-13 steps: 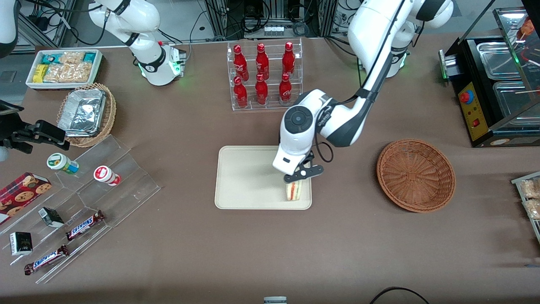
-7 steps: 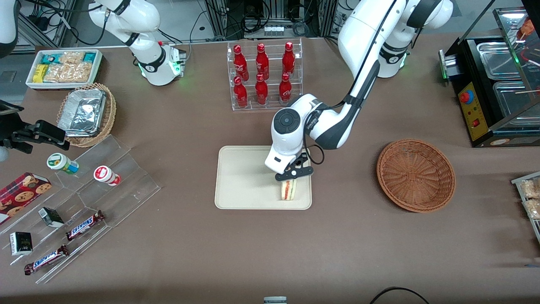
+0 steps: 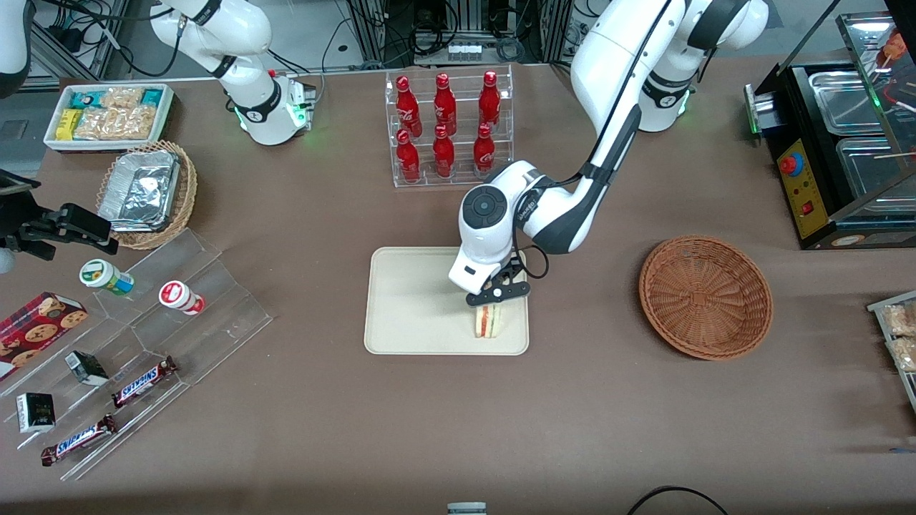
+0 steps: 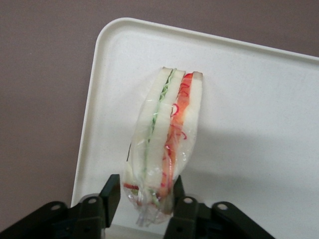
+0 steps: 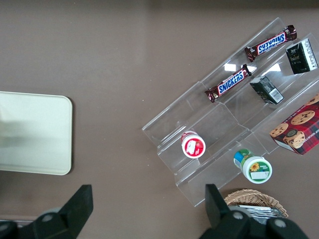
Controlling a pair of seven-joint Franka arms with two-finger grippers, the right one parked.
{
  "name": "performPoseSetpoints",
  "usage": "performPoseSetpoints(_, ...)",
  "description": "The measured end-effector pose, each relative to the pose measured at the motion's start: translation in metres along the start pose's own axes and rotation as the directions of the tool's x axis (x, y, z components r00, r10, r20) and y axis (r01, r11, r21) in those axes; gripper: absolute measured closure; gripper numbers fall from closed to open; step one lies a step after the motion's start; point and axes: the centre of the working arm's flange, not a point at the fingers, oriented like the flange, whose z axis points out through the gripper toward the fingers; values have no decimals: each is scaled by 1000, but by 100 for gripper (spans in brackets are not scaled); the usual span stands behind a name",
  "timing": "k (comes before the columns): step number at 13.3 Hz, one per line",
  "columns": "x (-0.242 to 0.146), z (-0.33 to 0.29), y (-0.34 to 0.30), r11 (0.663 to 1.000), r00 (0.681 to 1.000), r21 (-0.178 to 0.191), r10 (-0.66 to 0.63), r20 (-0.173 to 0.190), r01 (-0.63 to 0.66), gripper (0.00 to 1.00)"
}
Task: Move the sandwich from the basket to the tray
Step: 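Lower the sandwich onto the tray and open the left gripper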
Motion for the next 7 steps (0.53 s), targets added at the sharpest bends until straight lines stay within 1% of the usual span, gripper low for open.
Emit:
performPoseSetpoints(2, 1, -1, -1, 1000, 1000, 0, -3, -2, 3, 24)
performPoseSetpoints(3, 4, -4, -1, 1000, 1000, -4, -10, -7, 10, 13)
performPoseSetpoints(4, 9, -11, -2, 1000, 1000, -13, -20, -17, 19, 4)
performPoseSetpoints(5, 15, -22, -3, 999, 999, -26, -38, -30, 37, 0)
performPoseSetpoints(6, 19, -36, -6, 997, 997, -35, -73, -39, 72, 0)
performPoseSetpoints(7, 23, -51, -11, 993, 992, -30, -118, -44, 117, 0)
